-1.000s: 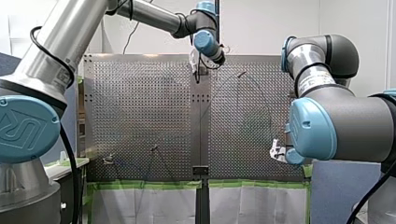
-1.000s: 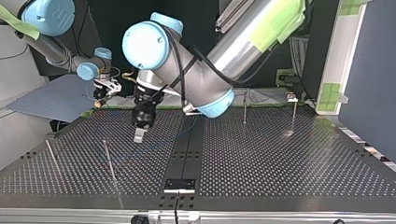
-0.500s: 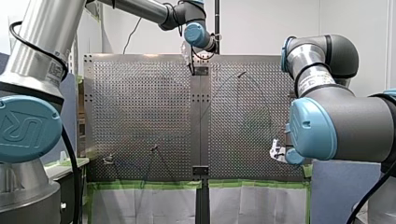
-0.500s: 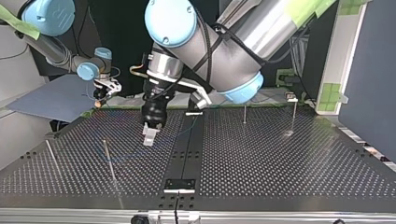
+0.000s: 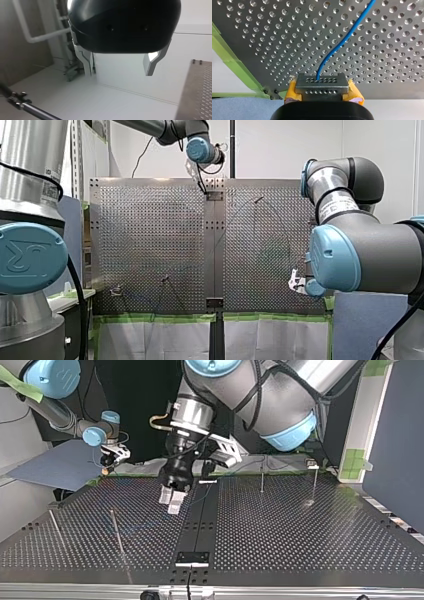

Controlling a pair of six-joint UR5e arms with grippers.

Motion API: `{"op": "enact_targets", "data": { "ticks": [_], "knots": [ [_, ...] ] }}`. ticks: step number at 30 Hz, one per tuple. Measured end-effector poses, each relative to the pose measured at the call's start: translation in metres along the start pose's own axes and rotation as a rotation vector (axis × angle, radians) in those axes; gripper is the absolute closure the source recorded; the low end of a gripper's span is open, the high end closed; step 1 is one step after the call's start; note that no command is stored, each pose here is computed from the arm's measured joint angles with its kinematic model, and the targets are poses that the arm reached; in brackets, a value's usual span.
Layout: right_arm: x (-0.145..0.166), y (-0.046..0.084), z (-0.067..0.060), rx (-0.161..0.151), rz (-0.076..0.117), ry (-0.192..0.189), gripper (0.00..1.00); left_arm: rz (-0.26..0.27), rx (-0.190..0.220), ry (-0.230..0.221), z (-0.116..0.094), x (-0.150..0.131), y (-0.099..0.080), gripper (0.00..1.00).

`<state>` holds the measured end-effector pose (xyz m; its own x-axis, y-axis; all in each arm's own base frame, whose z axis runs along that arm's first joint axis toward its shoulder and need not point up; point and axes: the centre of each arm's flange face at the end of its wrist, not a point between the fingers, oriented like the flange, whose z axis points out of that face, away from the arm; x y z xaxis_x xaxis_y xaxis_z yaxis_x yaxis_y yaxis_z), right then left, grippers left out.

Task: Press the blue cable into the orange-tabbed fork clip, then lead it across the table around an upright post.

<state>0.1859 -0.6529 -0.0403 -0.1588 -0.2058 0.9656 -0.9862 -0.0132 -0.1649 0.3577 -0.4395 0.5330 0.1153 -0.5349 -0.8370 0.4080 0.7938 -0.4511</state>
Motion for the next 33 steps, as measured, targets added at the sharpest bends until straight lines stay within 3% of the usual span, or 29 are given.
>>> {"op": "enact_targets", "data": {
  "ticks": [13,33],
  "knots": [
    [-0.001,-0.002,-0.001,0.003,-0.003,-0.001,1.0,-0.056,0.05,-0.083,-0.026,-0.024,0.008,0.0],
    [0.0,-0.002,0.0,0.004,-0.005,0.0,1.0,-0.052,0.032,-0.01,-0.046,0.081,0.059,0.0]
  ]
}}
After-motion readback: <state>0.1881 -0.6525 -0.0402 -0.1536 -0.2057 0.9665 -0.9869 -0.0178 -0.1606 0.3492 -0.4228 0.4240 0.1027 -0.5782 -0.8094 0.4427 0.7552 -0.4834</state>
